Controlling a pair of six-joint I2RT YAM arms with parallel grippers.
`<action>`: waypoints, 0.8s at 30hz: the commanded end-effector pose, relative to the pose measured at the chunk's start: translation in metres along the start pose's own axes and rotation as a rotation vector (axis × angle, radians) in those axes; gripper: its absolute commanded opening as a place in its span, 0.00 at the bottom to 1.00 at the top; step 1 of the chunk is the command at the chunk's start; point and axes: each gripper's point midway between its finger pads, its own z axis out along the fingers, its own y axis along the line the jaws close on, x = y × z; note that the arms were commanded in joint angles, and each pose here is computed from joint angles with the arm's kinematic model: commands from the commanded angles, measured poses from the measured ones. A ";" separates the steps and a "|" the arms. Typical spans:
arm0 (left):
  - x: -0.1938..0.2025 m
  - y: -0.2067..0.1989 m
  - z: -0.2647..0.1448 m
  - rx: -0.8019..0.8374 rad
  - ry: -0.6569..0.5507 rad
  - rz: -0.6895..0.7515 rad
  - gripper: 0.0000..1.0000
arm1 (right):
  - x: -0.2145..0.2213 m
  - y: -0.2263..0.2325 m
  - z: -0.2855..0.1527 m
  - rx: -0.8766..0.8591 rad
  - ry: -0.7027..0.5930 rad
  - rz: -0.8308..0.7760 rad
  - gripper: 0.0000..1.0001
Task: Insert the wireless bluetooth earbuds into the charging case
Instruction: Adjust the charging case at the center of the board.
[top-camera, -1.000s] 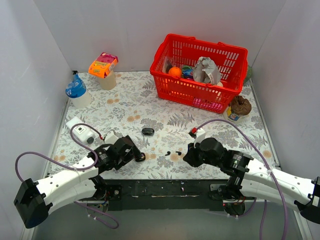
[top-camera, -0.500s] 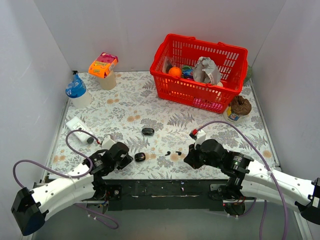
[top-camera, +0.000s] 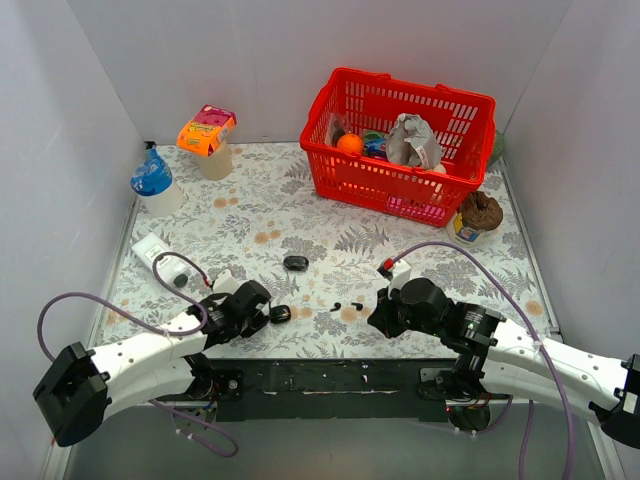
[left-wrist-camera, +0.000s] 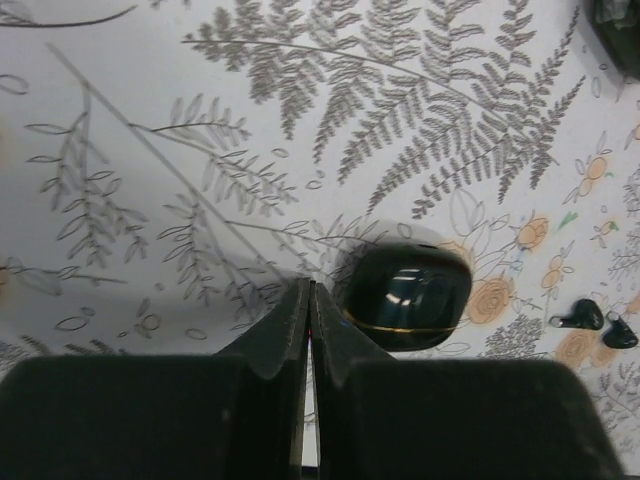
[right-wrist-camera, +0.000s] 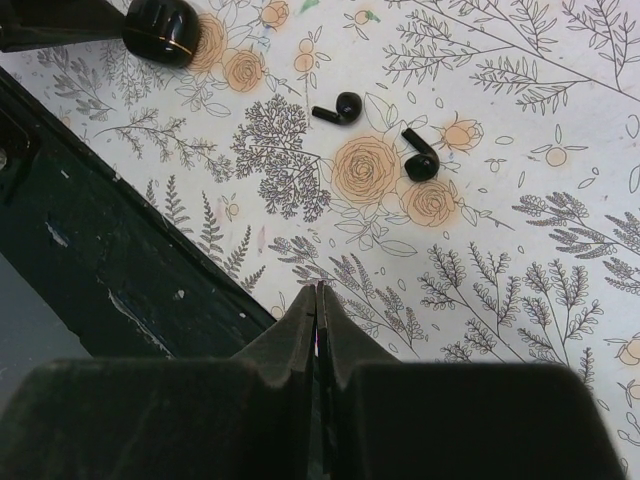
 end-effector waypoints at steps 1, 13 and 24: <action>0.008 -0.021 0.010 0.020 0.034 -0.071 0.00 | -0.009 0.007 0.002 -0.027 -0.033 -0.001 0.07; 0.034 -0.049 0.012 0.131 0.120 -0.029 0.00 | -0.005 0.003 0.003 -0.018 -0.025 -0.001 0.07; 0.020 -0.065 0.001 0.113 0.059 0.028 0.04 | -0.006 0.000 -0.002 0.002 -0.022 -0.001 0.07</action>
